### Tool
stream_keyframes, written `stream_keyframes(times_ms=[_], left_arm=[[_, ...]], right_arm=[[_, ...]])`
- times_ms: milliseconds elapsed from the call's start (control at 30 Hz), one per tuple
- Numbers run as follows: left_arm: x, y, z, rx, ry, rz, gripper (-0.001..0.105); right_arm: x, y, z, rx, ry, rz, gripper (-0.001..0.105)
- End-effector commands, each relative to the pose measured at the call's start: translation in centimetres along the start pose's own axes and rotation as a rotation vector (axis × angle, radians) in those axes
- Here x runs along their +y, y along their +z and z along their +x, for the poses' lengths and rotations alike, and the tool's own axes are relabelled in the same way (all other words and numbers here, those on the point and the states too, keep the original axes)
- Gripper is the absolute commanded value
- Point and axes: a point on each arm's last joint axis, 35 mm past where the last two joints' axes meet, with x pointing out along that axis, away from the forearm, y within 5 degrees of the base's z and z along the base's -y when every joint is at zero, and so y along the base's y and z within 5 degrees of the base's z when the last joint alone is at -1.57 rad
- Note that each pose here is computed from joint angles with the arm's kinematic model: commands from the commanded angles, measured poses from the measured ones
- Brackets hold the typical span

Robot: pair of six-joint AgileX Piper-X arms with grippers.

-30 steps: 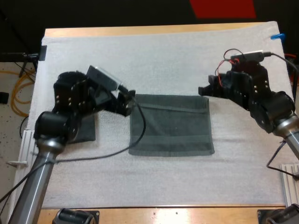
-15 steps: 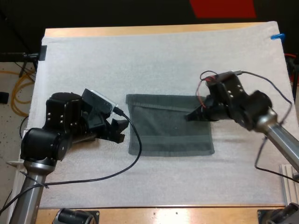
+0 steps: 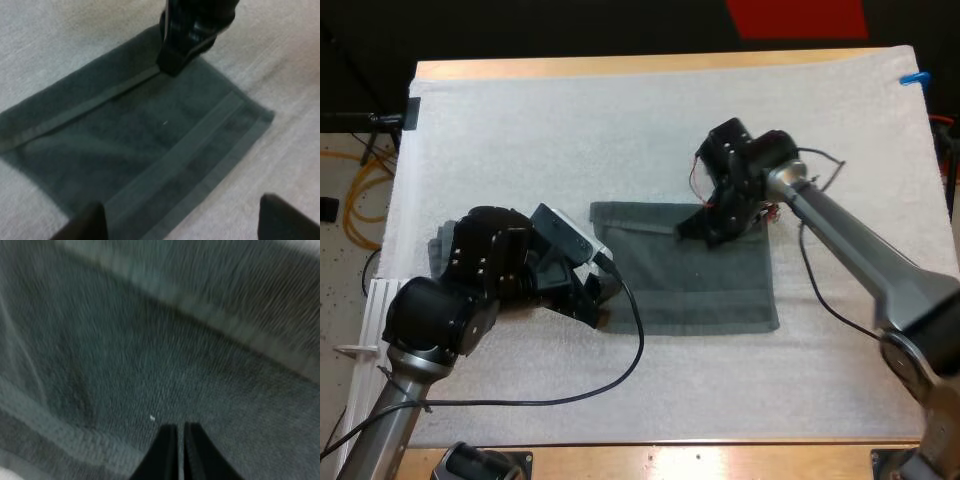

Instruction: Pick towel from pile fold and stack

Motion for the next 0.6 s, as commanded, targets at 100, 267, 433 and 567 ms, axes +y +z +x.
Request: stream_keyframes(times_ms=[100,267,433,567], left_arm=[[0.0,0.1,-0.2,-0.007,0.022,-0.006,0.06],[0.0,0.1,-0.2,-0.007,0.022,-0.006,0.06],[0.0,0.1,-0.2,-0.007,0.022,-0.006,0.06],[0.0,0.1,-0.2,-0.007,0.022,-0.006,0.06]], right_arm=[[-0.4,0.8,1.8,0.048,0.028,0.001,0.0],[-1.0,1.3,4.3,0.088,0.033,0.009,0.0],[-1.5,1.5,6.0,0.101,0.026,0.011,0.0],[-1.7,1.7,6.7,0.101,0.009,0.009,0.0]])
